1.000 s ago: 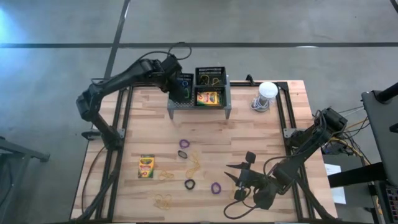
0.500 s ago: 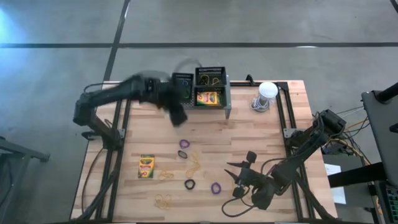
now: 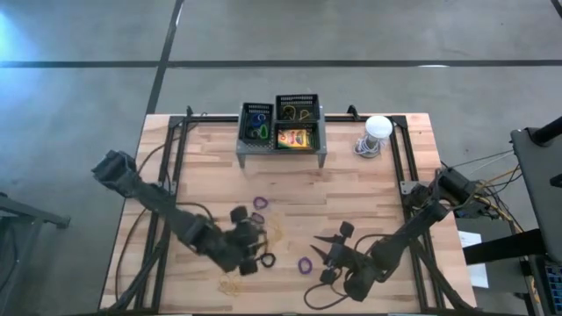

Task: Pick & Place Office Desk Supplies
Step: Put the black rubber band into the top black bin on the shelf

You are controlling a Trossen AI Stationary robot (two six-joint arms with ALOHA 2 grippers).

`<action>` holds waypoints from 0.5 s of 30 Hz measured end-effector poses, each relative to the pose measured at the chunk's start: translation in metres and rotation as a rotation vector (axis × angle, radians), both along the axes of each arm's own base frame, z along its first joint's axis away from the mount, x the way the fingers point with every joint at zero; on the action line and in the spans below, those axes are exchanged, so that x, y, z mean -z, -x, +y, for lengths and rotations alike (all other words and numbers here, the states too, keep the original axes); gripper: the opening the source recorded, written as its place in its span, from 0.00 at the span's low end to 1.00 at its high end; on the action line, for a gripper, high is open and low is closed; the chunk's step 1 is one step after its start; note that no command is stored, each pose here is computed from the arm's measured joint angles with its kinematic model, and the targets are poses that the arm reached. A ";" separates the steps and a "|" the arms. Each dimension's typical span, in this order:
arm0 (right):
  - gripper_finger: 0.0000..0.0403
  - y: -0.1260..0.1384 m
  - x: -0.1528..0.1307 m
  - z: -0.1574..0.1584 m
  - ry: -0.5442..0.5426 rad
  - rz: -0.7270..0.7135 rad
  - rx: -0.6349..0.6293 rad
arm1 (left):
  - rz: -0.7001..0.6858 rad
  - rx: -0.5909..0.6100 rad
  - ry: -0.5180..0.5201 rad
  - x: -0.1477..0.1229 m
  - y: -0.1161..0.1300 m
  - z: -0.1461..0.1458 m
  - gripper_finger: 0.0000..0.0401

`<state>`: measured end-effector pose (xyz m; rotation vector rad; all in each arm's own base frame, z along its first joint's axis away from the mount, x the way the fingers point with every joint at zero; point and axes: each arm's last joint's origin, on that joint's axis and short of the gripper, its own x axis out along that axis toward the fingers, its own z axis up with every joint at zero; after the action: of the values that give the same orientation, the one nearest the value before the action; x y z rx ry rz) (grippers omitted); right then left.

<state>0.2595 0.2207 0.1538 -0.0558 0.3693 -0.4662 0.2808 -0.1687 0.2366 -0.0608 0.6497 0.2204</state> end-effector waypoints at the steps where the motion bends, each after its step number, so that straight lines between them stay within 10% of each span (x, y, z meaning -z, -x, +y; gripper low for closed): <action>1: 0.31 -0.001 0.000 0.001 0.008 0.001 -0.005 | -0.027 -0.012 0.052 0.009 0.004 -0.004 0.34; 10: 0.31 -0.014 -0.010 -0.003 0.040 0.006 -0.009 | 0.200 -0.230 0.433 0.066 0.045 -0.004 0.34; 15: 0.31 -0.022 -0.009 -0.008 -0.009 0.036 -0.040 | 0.222 -0.271 0.279 0.083 0.057 0.010 0.34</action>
<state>0.2811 0.2125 0.1625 -0.0626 0.4050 -0.4242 0.2243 -0.1587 0.1539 -0.3984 0.8912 0.4007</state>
